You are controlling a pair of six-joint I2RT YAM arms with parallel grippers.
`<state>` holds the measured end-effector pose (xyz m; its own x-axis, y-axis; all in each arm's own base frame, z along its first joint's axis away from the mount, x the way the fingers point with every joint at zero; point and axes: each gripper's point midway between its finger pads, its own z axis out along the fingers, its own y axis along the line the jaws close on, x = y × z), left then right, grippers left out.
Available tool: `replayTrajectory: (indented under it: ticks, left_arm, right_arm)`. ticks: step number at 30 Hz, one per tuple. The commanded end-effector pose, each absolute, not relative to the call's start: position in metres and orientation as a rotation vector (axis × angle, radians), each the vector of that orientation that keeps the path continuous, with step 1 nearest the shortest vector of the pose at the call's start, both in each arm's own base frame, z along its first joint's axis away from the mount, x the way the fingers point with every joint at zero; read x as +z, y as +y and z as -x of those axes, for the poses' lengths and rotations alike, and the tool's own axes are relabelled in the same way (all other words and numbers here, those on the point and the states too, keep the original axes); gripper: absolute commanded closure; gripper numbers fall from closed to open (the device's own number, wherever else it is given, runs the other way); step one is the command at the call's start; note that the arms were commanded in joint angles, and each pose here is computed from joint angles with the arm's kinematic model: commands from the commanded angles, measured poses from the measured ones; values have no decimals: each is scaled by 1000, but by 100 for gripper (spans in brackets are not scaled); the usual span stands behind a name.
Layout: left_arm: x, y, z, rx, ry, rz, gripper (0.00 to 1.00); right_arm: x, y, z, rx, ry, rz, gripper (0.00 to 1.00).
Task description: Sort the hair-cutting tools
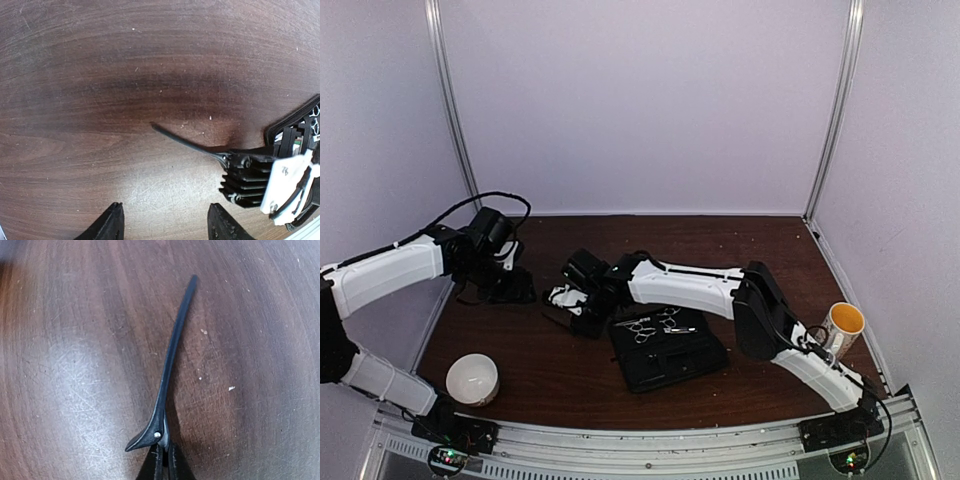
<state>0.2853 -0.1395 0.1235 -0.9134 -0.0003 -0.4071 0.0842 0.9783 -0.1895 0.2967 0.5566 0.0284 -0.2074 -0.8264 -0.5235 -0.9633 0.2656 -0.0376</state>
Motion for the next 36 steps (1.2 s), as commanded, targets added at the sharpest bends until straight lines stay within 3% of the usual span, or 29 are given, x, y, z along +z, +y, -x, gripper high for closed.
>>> replayTrajectory:
  ticks: [1,9,18,25,30,36]
  left_arm:
    - [139,-138,-291,-293,2646,-67,40]
    - [158,-140,-289,-329,2584,-100,40]
    - [148,-202,-273,-537,2559,-373,45]
    - [112,-291,-236,-574,2654,-739,46]
    - [89,-341,-204,-585,2690,-914,46]
    - [61,-367,-188,-607,2765,-871,46]
  right_arm:
    - [33,538,-289,350,2075,1678,100]
    - [123,490,-281,337,1917,1678,100]
    - [139,356,-275,210,2062,1596,100]
    - [144,250,-283,39,2153,1470,100]
    - [153,214,-276,20,2161,1394,100]
    - [151,204,-257,67,2137,1365,100]
